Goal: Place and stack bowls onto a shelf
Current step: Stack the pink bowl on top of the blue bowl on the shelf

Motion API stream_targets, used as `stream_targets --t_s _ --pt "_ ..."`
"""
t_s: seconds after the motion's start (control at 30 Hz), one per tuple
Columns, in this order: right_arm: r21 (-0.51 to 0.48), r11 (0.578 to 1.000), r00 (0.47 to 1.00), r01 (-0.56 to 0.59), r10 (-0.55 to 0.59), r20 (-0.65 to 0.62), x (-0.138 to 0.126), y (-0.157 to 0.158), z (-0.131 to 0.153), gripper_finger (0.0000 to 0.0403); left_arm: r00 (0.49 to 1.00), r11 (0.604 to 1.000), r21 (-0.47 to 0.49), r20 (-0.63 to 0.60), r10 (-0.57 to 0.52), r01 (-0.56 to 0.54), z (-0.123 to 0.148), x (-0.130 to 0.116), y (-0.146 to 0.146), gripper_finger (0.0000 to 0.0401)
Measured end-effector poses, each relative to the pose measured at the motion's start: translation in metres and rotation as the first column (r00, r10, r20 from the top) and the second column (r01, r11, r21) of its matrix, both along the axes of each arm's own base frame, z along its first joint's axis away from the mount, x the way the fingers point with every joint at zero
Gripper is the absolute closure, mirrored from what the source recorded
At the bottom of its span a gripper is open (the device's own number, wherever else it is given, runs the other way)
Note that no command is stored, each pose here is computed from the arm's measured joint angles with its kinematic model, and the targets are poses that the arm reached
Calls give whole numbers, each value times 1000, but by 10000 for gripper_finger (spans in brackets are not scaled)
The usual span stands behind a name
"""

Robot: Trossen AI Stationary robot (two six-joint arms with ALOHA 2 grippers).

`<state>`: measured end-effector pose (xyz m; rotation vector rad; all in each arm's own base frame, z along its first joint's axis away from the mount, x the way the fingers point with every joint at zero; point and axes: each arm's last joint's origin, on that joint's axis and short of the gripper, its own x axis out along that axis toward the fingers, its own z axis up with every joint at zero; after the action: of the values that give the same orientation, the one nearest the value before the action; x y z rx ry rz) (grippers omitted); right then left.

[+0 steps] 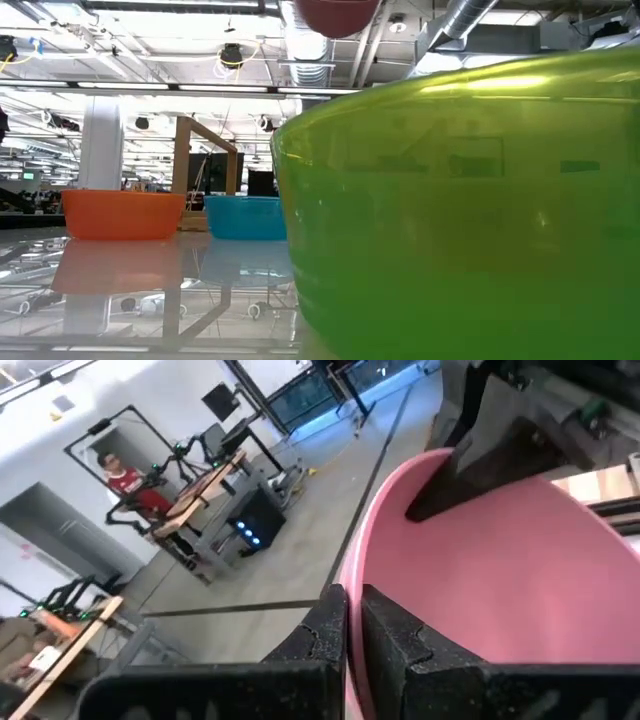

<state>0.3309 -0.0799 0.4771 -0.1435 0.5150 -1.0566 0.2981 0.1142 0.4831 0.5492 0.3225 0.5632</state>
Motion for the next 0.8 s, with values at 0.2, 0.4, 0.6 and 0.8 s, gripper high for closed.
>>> stream_targets --t_s 0.2,0.4,0.6,0.8 --pt "28 999 999 -44 44 -25 4 -15 -7 378 998 999 15 -31 -45 45 -1 -1 2 357" --pt "74 993 991 -94 101 -86 15 -34 -22 378 991 998 -19 -118 -67 65 -12 1 5 268" --pt "161 964 959 -212 236 -155 6 -61 -27 378 994 1000 -5 -109 -20 20 -7 -7 3 199" --pt "296 847 811 -442 518 -273 -18 -101 -36 378 999 999 -33 -35 12 -13 12 -35 -7 180"
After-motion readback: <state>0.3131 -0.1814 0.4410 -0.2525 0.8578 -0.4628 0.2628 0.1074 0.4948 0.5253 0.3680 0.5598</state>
